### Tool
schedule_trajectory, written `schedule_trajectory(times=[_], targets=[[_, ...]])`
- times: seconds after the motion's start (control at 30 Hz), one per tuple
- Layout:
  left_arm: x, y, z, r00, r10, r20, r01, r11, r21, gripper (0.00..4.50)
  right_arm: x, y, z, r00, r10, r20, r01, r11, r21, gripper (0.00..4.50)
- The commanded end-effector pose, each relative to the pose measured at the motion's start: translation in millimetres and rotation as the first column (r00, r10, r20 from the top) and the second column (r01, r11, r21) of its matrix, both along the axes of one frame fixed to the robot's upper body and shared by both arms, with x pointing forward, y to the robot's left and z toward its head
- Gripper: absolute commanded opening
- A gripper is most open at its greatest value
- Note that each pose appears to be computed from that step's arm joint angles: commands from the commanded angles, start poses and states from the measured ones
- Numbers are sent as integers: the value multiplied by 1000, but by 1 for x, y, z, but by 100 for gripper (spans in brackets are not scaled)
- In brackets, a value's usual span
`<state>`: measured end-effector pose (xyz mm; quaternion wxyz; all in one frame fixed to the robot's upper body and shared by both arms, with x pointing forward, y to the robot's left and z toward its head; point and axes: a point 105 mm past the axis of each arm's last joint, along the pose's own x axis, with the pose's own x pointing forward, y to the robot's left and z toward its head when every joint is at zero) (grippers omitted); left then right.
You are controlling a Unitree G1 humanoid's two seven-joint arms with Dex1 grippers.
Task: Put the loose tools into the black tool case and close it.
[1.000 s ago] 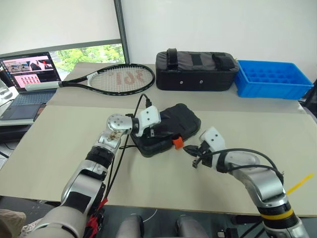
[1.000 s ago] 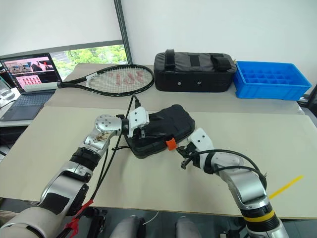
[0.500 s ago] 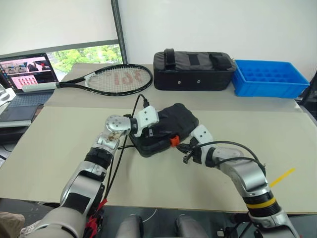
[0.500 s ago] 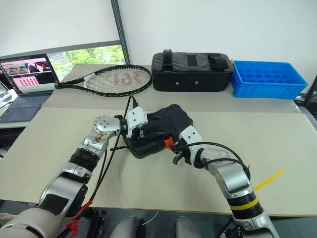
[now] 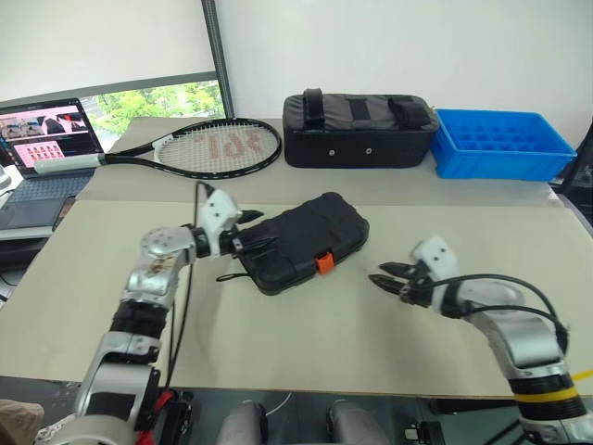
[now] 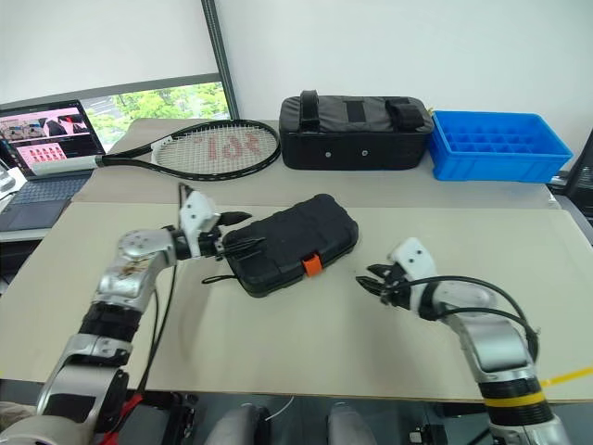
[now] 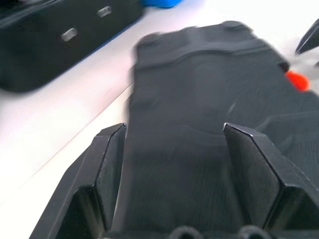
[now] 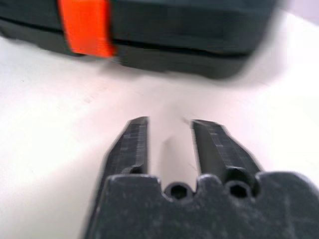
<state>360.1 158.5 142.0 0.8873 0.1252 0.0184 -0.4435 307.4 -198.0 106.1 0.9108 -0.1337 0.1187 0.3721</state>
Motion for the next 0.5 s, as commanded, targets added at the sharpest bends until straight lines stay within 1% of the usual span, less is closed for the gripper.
schedule_trajectory(times=[0.03,0.07,0.13,0.2,0.23,0.3,0.37,0.5], targets=[[-17,29,6,996,87,-17,-87,996,-10,334,-4,-31,20,992,29,123,-36,998,50,360],[-24,36,-3,993,113,-39,-113,994,4,334,-6,-39,18,991,34,132,-40,998,44,397],[-33,47,-15,985,154,-72,-153,988,26,334,-9,-50,13,990,40,133,-45,999,30,449],[-38,55,-25,979,187,-84,-184,982,47,334,-9,-58,11,989,29,142,-33,999,28,449],[-43,63,-36,972,217,-90,-211,975,70,334,-10,-66,10,989,18,144,-22,999,23,449],[-51,74,-50,959,260,-108,-254,965,72,334,-10,-77,10,990,-4,144,0,1000,27,449],[-54,77,-56,954,278,-110,-271,960,73,334,-9,-82,11,989,-14,150,11,1000,23,449],[-58,77,-64,957,260,-128,-251,964,86,334,-11,-86,8,990,-9,140,6,1000,18,449]])
